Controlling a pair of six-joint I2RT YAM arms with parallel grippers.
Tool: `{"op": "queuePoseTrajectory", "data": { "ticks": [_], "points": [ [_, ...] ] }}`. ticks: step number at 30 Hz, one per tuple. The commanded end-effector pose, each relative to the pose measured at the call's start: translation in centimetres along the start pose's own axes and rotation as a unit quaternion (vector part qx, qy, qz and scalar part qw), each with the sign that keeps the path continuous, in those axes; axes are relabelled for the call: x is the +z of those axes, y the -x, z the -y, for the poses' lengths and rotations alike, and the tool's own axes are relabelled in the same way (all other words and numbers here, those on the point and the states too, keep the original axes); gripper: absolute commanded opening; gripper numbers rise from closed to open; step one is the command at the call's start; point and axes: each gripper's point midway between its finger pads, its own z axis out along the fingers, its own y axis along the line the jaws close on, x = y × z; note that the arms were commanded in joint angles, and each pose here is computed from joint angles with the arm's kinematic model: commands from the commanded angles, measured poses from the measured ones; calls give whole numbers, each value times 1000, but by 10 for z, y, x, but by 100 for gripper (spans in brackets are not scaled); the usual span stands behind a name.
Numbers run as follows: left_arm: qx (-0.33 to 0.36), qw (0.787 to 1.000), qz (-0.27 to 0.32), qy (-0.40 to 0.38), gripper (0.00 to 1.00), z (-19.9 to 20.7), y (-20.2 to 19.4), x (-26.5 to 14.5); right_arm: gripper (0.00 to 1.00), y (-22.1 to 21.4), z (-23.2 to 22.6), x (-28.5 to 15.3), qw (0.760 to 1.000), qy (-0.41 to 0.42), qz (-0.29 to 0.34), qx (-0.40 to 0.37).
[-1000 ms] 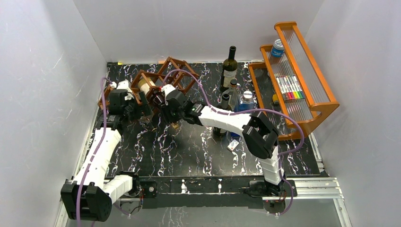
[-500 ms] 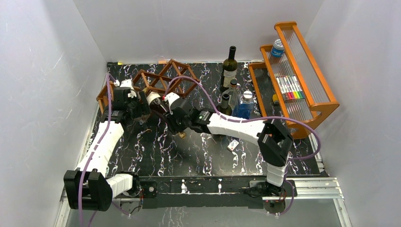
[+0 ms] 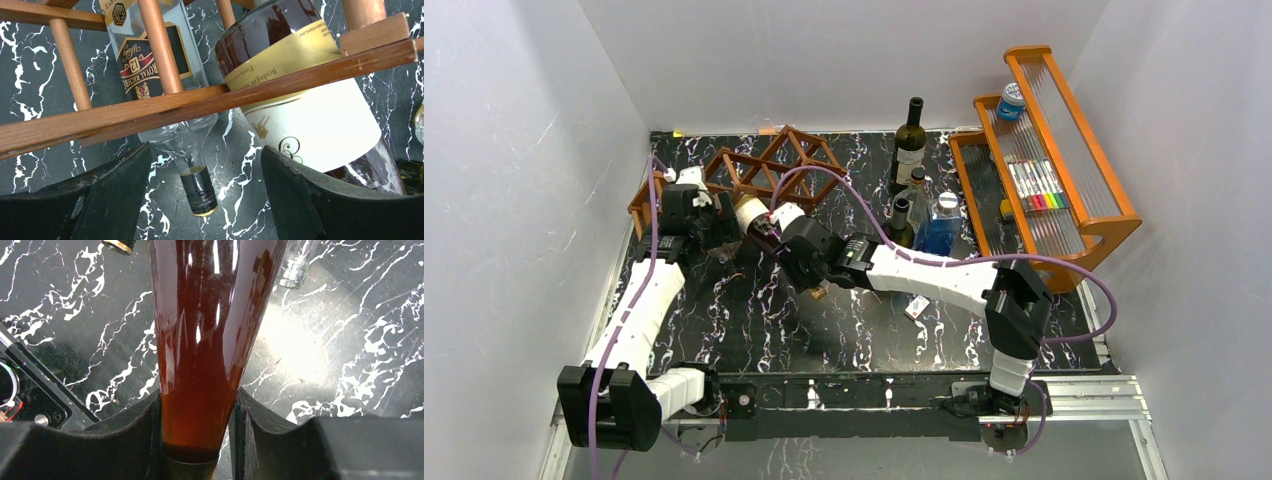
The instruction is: Take the wine bottle off the wine rack
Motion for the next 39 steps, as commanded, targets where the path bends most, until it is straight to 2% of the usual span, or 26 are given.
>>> {"op": "queuePoseTrajectory", "data": {
  "ticks": [1, 12, 22, 26, 28, 33, 39],
  "points": [
    [-3, 1000, 21, -6, 78, 2, 9, -9, 0, 84, -29, -74, 992, 22, 124, 12],
    [-6, 1000, 15, -15, 78, 5, 6, -8, 0, 62, -17, -90, 992, -16, 121, 29],
    [-19, 999, 7, -39, 79, 14, 2, -13, 0, 26, -6, -89, 997, -36, 63, 22],
    [-19, 997, 1, -70, 79, 25, 1, -18, 0, 20, -2, -92, 998, -45, 49, 17],
    [-11, 994, -3, -109, 81, 38, 0, -23, 0, 23, -3, -97, 998, -43, 46, 19],
    [31, 971, 21, -236, 87, 74, -4, -47, 0, 28, -7, -110, 999, -35, 30, 26],
    [130, 905, 115, -390, 87, 114, -14, -98, 0, 25, -13, -120, 999, -4, -11, 35]
  ]
}}
